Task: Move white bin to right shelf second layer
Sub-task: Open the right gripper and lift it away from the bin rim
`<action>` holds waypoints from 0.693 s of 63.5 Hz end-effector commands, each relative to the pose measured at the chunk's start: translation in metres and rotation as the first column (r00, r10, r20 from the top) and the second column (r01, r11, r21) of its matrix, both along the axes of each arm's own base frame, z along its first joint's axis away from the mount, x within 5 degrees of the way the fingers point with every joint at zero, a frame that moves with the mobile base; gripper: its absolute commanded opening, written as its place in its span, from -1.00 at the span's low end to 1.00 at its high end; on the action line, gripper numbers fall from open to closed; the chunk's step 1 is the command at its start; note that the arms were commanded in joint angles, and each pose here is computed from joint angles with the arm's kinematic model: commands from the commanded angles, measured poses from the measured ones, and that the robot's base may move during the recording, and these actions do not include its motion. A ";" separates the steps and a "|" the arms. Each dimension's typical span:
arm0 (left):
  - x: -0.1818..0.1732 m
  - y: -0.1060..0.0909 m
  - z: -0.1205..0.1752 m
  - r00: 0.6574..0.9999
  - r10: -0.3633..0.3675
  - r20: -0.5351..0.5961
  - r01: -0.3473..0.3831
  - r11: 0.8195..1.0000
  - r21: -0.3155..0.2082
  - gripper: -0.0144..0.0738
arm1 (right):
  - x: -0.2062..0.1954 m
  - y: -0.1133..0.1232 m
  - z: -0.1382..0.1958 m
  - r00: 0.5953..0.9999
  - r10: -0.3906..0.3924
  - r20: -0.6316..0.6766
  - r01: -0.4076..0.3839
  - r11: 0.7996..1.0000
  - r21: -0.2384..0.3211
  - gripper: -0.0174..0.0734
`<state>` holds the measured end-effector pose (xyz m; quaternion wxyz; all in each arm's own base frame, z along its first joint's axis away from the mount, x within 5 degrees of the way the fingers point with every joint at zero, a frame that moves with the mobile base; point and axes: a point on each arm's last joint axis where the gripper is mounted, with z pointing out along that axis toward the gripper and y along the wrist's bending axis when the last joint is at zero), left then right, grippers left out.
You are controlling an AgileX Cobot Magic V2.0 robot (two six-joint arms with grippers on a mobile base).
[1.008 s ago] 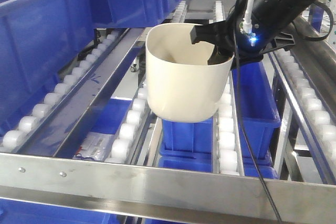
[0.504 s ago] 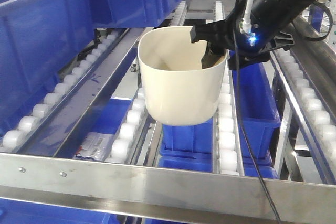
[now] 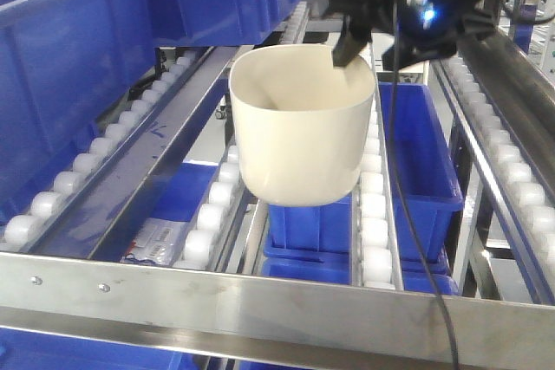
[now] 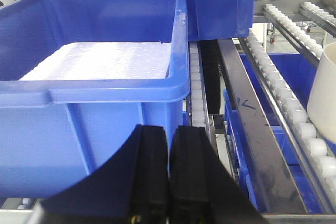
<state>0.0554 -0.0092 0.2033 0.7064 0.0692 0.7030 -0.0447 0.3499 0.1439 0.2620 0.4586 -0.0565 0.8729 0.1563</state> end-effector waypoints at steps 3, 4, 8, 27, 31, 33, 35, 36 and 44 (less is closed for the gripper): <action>0.000 0.000 -0.004 0.998 0.002 0.060 -0.001 1.000 -0.019 -0.48 | -0.009 -0.005 0.054 0.984 -0.007 0.177 -0.005 0.998 0.065 0.41; 0.000 0.000 -0.004 0.998 0.002 0.060 -0.001 1.000 -0.019 -0.48 | -0.011 -0.006 0.057 0.983 -0.007 0.182 -0.005 0.998 0.067 0.39; 0.000 0.000 -0.004 0.998 0.002 0.060 -0.001 1.000 -0.019 -0.48 | -0.019 -0.009 0.069 0.978 -0.010 0.210 -0.007 0.997 0.078 0.28; 0.000 0.000 -0.004 0.998 0.002 0.060 -0.001 1.000 -0.019 -0.48 | -0.103 -0.057 0.092 0.926 -0.075 0.371 0.022 0.989 0.143 -0.51; 0.000 0.000 -0.004 0.998 0.002 0.060 -0.001 1.000 -0.019 -0.48 | -0.123 -0.073 0.093 0.904 -0.115 0.411 0.052 0.986 0.160 -0.51; 0.000 0.000 -0.004 0.998 0.002 0.060 -0.001 1.000 -0.019 -0.48 | -0.133 -0.080 0.092 0.898 -0.131 0.421 0.067 0.984 0.164 -0.51; 0.000 0.000 -0.004 0.998 0.002 0.060 -0.001 1.000 -0.019 -0.48 | -0.142 -0.086 0.090 0.891 -0.147 0.429 0.081 0.982 0.168 -0.51; 0.000 0.000 -0.004 0.998 0.002 0.060 -0.001 1.000 -0.019 -0.48 | -0.148 -0.090 0.089 0.887 -0.157 0.435 0.090 0.981 0.170 -0.51; 0.000 0.000 -0.004 0.998 0.002 0.060 -0.001 1.000 -0.019 -0.48 | -0.185 -0.111 0.077 0.855 -0.215 0.472 0.142 0.972 0.186 -0.51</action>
